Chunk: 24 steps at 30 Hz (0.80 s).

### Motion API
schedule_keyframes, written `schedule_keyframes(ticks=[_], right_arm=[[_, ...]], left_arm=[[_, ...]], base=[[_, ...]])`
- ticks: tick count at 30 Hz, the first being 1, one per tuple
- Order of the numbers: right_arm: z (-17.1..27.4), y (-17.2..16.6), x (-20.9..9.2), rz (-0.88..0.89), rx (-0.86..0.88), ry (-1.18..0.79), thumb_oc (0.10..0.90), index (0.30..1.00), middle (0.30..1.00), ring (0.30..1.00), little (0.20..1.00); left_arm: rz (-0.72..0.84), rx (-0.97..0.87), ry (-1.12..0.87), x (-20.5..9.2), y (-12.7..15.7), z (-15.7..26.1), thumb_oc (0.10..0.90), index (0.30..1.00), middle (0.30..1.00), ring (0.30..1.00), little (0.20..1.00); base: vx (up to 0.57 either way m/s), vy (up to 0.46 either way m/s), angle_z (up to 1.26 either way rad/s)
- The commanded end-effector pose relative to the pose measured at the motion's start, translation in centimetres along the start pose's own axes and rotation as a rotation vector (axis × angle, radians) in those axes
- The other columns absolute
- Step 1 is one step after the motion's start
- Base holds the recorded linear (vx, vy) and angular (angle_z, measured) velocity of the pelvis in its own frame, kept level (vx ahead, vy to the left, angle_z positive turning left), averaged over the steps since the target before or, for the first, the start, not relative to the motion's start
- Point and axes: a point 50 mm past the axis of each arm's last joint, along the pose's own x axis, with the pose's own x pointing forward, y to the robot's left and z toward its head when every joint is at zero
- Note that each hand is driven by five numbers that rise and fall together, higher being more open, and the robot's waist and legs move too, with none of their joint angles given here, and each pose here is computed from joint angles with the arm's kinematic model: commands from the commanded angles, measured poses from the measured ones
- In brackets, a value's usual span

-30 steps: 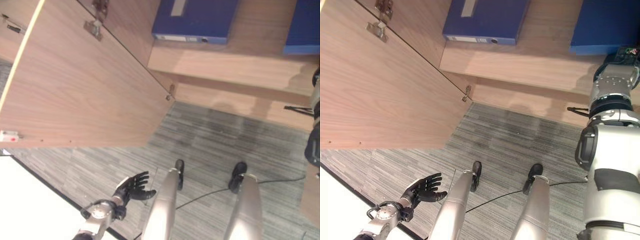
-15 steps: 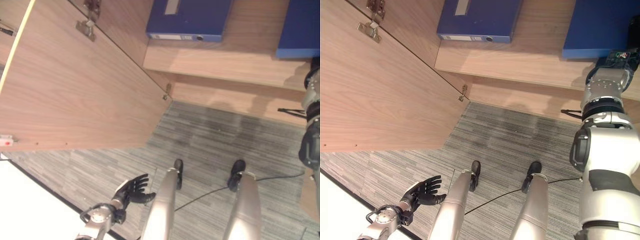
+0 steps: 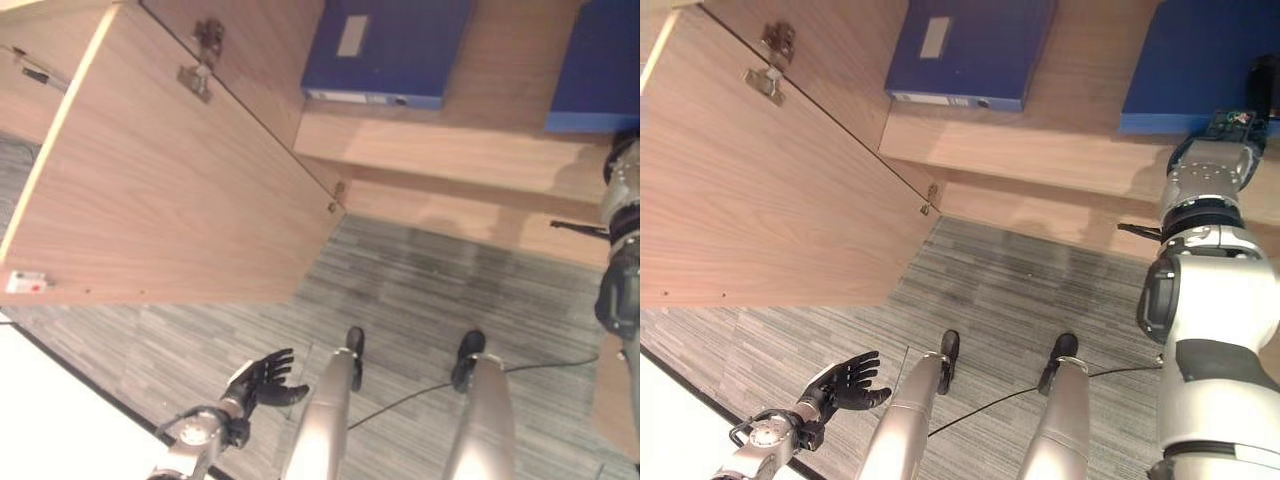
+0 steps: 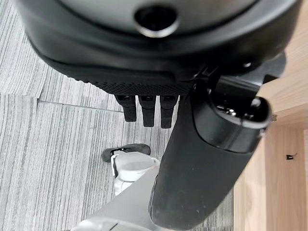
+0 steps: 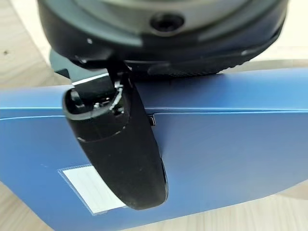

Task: Put the empty folder in the office cabinet

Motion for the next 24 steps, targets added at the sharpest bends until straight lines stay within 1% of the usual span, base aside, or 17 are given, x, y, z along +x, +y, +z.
schedule_keyframes(ticks=[1,6,9,10,11,17,24], right_arm=[[2.8,6.2,-1.5,0.207,-0.001,-0.088,0.4,0.3,0.3,0.3,0.3],[3.6,6.2,-1.3,0.171,-0.048,-0.107,0.4,0.3,0.3,0.3,0.3],[3.5,6.5,-1.5,0.181,-0.066,-0.105,0.4,0.3,0.3,0.3,0.3],[3.4,6.7,-1.6,0.186,-0.081,-0.103,0.417,0.326,0.326,0.326,0.326],[3.5,6.2,-1.3,0.167,-0.115,-0.096,0.8,0.9,0.9,0.9,0.9],[2.9,4.3,-0.6,0.058,-0.221,-0.031,0.8,0.9,0.9,0.9,0.9],[1.6,3.3,-0.6,-0.002,-0.239,0.011,0.8,0.9,0.9,0.9,0.9]], left_arm=[[0.11,0.096,0.065,-2.2,4.1,-1.2,0.8,0.9,0.9,0.9,0.9],[0.119,0.1,0.068,-2.2,4.2,-1.3,0.8,0.9,0.9,0.9,0.9],[0.126,0.093,0.062,-2.1,4.1,-1.2,0.8,0.9,0.9,0.9,0.9],[0.126,0.092,0.063,-2.1,4.1,-1.3,0.8,0.9,0.9,0.9,0.9],[0.125,0.085,0.064,-2.0,3.9,-1.3,0.8,0.9,0.9,0.9,0.9],[0.128,0.098,0.093,-1.8,3.8,-1.6,0.8,0.9,0.9,0.9,0.9],[0.139,0.074,0.109,-1.3,3.2,-2.2,0.8,0.9,0.9,0.9,0.9]], base=[[-0.07,0.04,0.07],[0.0,0.012,0.07],[-0.01,0.006,0.08],[-0.02,0.01,0.06],[0.0,0.0,0.0],[0.01,-0.003,0.02],[0.0,0.0,0.0]])
